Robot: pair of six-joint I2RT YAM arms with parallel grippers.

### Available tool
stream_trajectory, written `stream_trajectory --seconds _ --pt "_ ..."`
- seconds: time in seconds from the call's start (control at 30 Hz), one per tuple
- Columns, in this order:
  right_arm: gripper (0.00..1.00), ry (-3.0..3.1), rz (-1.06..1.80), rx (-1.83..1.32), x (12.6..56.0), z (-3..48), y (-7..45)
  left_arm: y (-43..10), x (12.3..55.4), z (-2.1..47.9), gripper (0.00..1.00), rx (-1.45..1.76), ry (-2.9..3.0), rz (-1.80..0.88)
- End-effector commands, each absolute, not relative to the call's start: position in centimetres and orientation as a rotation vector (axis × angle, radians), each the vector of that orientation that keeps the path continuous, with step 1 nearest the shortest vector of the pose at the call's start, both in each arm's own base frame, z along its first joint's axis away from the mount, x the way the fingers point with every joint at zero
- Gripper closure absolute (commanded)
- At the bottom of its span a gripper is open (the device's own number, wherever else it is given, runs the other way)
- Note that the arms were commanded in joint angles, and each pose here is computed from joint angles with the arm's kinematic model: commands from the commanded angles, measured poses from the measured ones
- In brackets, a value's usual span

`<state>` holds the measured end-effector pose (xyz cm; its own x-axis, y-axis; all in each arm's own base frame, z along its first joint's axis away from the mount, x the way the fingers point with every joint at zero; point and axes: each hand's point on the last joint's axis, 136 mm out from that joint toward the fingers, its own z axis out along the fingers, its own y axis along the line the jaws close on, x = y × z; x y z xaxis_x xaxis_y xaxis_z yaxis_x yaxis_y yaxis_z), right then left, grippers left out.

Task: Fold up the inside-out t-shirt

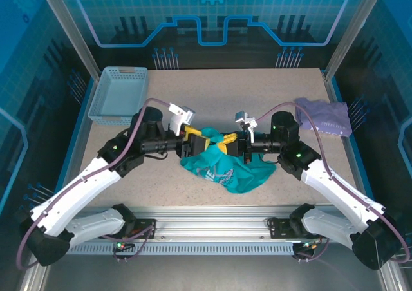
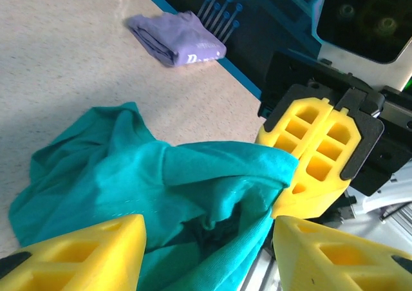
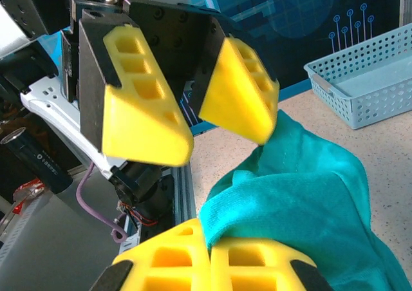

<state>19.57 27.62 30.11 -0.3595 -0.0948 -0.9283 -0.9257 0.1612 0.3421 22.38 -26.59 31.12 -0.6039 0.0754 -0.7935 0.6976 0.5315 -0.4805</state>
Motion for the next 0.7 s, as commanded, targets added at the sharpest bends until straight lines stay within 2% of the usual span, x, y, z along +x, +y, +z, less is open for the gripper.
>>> stream_trajectory --seconds 0.0,0.13,0.23,0.4,0.5,0.57,0.63,0.67 --pt "1.00 1.605 1.286 -1.027 19.3 30.2 27.4 -28.0 21.7 33.2 0.44 0.725 1.954 -1.141" --pt "1.00 1.605 1.276 -1.027 19.3 30.2 27.3 -28.7 21.9 32.4 0.48 0.750 1.991 -1.160" --pt "1.00 1.604 1.272 -1.027 19.2 30.2 27.2 -29.3 21.9 32.0 0.54 0.762 2.008 -1.195" --pt "1.00 1.608 1.260 -1.021 19.3 30.1 27.1 -29.6 22.0 31.5 0.78 0.764 2.033 -1.207" --pt "1.00 1.624 1.240 -1.008 19.5 29.9 27.0 -29.5 21.9 31.9 1.00 0.757 2.024 -1.208" --pt "1.00 1.669 1.200 -0.980 20.0 29.5 26.7 -29.2 22.1 32.5 1.00 0.727 2.018 -1.202" --pt "0.83 1.788 1.071 -0.922 21.4 28.0 25.9 -29.0 22.1 33.6 1.00 0.679 2.002 -1.216" --pt "0.79 1.847 0.994 -0.898 22.0 27.2 25.5 -28.9 22.1 34.2 1.00 0.664 1.983 -1.231"
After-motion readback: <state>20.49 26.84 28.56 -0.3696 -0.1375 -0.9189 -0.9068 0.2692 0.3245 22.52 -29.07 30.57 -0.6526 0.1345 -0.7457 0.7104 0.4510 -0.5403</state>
